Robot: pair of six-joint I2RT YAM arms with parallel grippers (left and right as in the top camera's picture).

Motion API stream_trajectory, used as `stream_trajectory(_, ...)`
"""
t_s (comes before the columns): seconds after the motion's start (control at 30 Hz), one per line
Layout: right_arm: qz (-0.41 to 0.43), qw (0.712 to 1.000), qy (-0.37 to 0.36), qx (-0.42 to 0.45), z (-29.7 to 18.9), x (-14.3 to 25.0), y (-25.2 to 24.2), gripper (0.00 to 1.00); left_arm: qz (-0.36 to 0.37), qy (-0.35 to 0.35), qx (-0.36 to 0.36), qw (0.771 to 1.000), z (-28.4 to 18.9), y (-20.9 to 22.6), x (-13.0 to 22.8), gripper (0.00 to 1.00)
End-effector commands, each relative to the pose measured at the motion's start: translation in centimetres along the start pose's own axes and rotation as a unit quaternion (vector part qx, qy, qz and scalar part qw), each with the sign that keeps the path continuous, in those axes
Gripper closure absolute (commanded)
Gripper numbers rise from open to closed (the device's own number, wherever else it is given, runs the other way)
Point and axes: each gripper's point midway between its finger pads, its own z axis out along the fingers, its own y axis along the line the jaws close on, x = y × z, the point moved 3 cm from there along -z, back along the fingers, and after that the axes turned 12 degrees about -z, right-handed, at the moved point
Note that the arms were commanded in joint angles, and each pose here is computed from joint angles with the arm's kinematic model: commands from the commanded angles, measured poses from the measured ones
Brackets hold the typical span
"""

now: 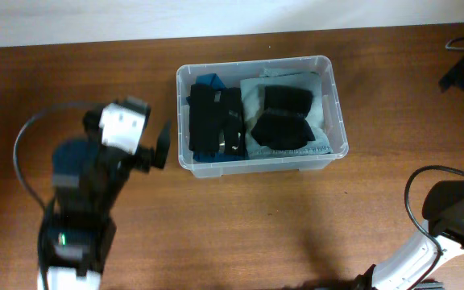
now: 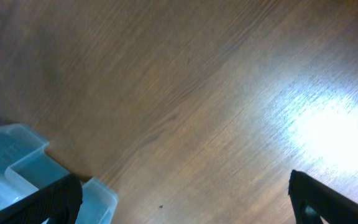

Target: Pack container

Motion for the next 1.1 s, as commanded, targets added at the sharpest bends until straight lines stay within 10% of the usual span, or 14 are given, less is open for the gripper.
stream_trajectory(0.0,0.007,1.000,-0.001,0.001,-0.2,0.1,-0.1,0.02,0.003,-0.040,-0.003,0.999,-2.2,-0.1,2.4,0.01)
stream_trajectory(1.07,0.007,1.000,-0.001,0.001,-0.2,0.1,-0.1,0.01,0.012,-0.132,-0.063,0.989,-6.2,1.3,16.0,0.01)
